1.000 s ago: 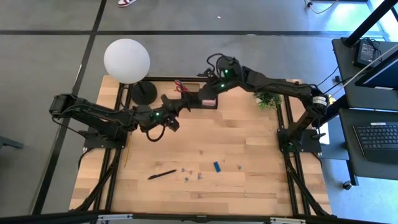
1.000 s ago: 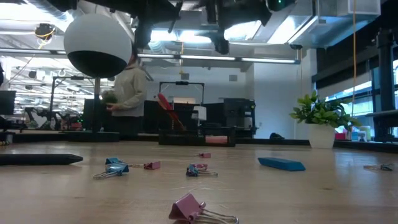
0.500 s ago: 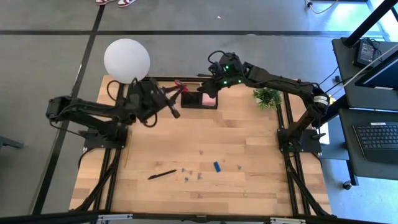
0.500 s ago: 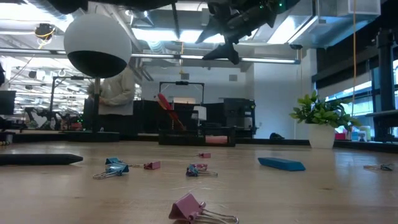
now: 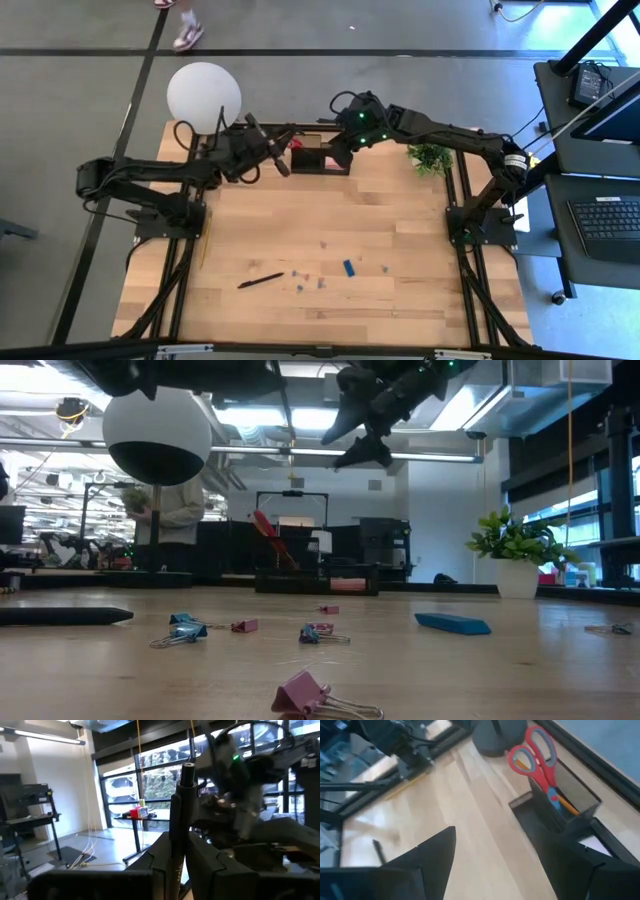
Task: Pick and place office supplies into organizer
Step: Put the black pen into the black desk organizer
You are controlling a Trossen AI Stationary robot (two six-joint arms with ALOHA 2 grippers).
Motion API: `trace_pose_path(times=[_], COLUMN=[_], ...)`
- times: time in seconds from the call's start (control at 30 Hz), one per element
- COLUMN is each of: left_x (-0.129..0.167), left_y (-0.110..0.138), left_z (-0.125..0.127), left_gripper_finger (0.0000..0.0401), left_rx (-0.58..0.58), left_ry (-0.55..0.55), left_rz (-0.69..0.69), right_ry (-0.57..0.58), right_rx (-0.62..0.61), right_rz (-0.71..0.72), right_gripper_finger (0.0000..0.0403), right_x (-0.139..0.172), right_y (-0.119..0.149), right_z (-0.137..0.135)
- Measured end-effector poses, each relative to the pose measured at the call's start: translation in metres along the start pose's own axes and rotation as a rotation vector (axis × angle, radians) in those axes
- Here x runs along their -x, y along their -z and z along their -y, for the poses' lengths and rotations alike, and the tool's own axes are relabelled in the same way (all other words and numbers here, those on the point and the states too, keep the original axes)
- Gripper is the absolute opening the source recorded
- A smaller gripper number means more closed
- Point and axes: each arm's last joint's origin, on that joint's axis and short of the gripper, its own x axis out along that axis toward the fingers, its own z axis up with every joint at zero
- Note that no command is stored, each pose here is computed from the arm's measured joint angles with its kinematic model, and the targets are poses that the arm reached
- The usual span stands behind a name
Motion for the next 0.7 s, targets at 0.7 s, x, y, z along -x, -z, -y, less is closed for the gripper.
trace_pose_path(times=[0.7], left_x=[-0.044], left_y=[0.092], left_z=[-0.011], left_gripper_finger=[0.004], left_rx=[0.05], left_ry=[-0.15], left_rz=[-0.159], right_ry=[0.036], right_rx=[0.013], right_rz=[-0.068], right_gripper_finger=[0.0272], right_x=[-0.001], right_y=[0.008], right_z=[-0.002])
